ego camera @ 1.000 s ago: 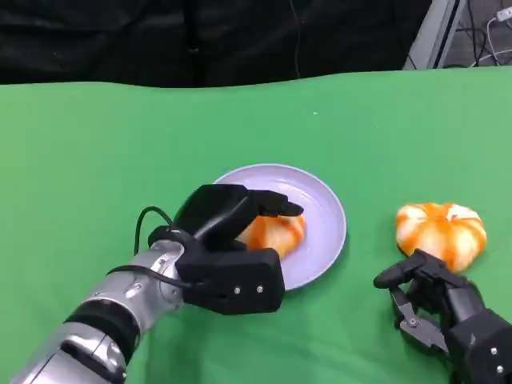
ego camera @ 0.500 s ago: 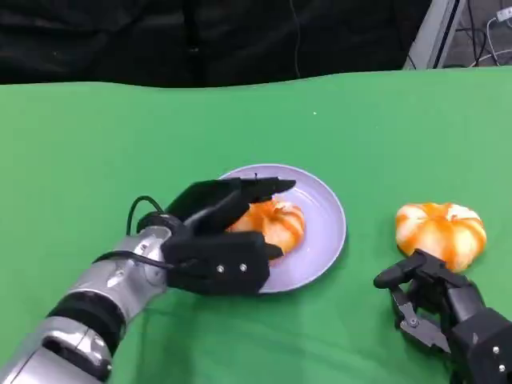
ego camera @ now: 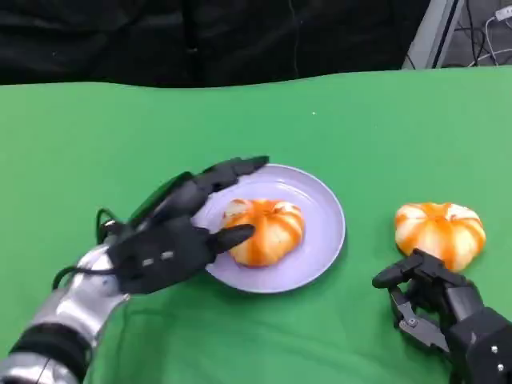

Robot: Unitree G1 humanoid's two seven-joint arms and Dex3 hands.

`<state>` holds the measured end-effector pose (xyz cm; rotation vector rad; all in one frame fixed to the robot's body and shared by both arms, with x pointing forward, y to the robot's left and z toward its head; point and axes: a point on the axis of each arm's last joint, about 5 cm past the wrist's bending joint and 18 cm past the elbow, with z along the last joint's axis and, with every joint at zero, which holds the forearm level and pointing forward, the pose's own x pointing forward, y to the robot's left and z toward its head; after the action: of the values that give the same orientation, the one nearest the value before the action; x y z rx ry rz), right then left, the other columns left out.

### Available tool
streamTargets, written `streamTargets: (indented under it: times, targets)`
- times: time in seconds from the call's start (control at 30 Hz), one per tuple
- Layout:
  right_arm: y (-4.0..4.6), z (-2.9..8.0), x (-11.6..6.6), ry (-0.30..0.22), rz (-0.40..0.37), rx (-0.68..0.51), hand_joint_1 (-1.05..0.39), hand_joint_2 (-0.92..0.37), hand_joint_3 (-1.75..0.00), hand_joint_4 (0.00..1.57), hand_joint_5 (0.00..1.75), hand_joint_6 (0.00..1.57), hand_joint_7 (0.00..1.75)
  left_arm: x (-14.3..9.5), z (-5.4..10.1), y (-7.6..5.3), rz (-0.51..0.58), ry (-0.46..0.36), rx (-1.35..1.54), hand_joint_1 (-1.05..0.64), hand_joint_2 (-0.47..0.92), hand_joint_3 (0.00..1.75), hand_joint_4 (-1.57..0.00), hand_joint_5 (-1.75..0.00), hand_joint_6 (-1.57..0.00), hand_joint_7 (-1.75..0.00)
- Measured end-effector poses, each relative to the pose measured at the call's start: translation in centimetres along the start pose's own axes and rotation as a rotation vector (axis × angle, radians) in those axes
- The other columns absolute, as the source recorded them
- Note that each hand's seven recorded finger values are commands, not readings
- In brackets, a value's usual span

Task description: Grasp the bread from the table and place it into the plate.

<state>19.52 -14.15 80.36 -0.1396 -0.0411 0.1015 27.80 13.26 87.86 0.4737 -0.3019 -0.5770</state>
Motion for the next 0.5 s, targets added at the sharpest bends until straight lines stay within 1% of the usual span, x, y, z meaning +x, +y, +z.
streamTargets:
  times: [0.13, 0.23, 0.37, 0.43, 0.5]
  targets:
    - [-0.01, 0.0, 0.0, 0.001, 0.002, -0.004, -0.18, -0.85, -0.64, 0.71, 1.75, 0.69, 1.34, -1.8, -0.6, 0.0, 0.062, -0.034, -0.079, -0.83, 0.92, 0.61, -0.32, -0.04, -0.39, -0.04]
    - [-0.09, 0.0, 0.0, 0.001, 0.001, -0.008, -0.18, -0.85, -0.64, 0.71, 1.75, 0.7, 1.34, -2.3, -0.8, 0.1, 0.076, -0.039, -0.107, -0.87, 0.92, 0.59, -0.36, -0.04, -0.41, -0.04]
    - [-0.08, 0.0, 0.0, 0.001, 0.002, -0.009, -0.18, -0.85, -0.64, 0.71, 1.75, 0.7, 1.34, -3.4, -1.1, 0.3, 0.126, -0.065, -0.193, -0.88, 0.92, 0.58, -0.37, -0.04, -0.42, -0.03]
    - [-0.07, 0.0, 0.0, 0.001, 0.003, -0.009, -0.19, -0.85, -0.64, 0.71, 1.75, 0.7, 1.33, -3.9, -1.4, 0.3, 0.121, -0.066, -0.224, -0.82, 0.92, 0.55, -0.36, -0.02, -0.36, -0.01]
    - [-0.03, 0.0, 0.1, 0.001, 0.004, -0.008, -0.19, -0.85, -0.64, 0.72, 1.75, 0.7, 1.33, -4.9, -1.9, 0.8, 0.12, -0.086, -0.31, -0.8, 0.92, 0.54, -0.35, -0.02, -0.34, 0.0]
